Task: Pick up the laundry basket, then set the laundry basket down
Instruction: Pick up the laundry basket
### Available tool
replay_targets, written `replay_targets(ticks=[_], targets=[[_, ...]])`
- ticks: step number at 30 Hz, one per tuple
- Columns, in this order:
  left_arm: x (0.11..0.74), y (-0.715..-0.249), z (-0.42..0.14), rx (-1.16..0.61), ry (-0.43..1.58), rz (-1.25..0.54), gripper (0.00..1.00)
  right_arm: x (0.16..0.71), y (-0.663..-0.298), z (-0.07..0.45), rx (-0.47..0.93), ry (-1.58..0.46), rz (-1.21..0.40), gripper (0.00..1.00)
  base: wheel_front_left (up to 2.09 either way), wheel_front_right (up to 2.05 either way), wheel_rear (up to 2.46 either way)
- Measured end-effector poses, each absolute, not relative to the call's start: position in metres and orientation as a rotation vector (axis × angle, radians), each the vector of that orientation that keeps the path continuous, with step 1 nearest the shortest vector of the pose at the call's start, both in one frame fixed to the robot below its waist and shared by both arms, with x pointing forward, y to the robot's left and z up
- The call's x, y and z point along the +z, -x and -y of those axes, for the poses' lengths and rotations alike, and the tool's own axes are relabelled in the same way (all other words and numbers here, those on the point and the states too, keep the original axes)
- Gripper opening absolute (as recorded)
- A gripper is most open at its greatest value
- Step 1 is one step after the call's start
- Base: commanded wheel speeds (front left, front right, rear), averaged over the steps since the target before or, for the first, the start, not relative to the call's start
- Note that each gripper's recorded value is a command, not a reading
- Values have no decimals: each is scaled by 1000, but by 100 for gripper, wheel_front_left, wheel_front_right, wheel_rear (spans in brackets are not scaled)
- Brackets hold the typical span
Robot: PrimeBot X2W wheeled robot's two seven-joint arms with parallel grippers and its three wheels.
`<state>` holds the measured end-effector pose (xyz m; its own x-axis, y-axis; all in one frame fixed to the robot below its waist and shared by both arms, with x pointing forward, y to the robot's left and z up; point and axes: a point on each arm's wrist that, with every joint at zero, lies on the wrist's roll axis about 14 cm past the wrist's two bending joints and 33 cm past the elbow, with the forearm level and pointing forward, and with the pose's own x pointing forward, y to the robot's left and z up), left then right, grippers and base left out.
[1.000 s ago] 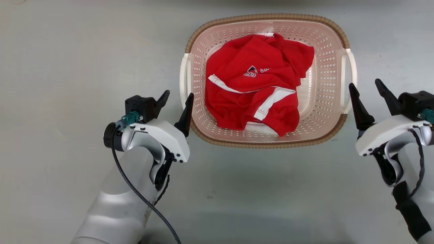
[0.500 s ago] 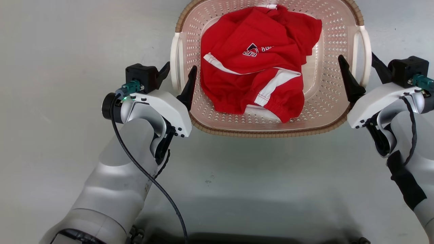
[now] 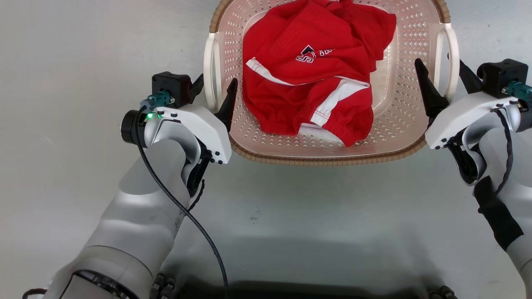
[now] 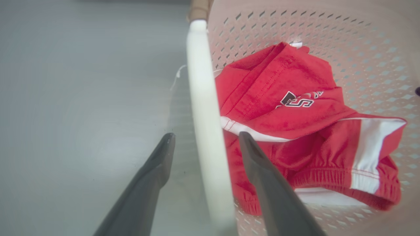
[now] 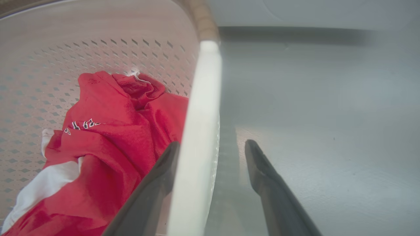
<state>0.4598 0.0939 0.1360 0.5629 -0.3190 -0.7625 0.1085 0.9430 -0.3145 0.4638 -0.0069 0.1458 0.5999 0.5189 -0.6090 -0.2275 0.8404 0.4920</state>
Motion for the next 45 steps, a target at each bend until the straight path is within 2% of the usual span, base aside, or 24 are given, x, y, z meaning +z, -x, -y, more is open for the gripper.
replay_targets(ticks=[2, 3, 4, 5, 22, 31, 45], targets=[[136, -458, -93, -261, 238, -946, 100, 146, -464, 7, 441, -391, -820, 100, 0, 0, 0], [135, -457, -93, -264, 235, -950, 7, 146, -464, 8, 439, -394, -821, 91, 0, 0, 0], [135, -456, -92, -267, 236, -954, 0, 147, -464, 8, 435, -398, -821, 65, 0, 0, 0], [134, -455, -90, -274, 235, -956, 0, 147, -465, 8, 433, -402, -820, 0, 0, 0, 0], [133, -452, -82, -285, 256, -977, 0, 152, -464, -2, 437, -428, -822, 0, 0, 0, 0], [144, -452, -80, -305, 247, -982, 0, 150, -444, 1, 443, -386, -897, 0, 0, 0, 0], [162, -441, -83, -300, 251, -1070, 0, 170, -436, -7, 493, -352, -1006, 0, 0, 0, 0]])
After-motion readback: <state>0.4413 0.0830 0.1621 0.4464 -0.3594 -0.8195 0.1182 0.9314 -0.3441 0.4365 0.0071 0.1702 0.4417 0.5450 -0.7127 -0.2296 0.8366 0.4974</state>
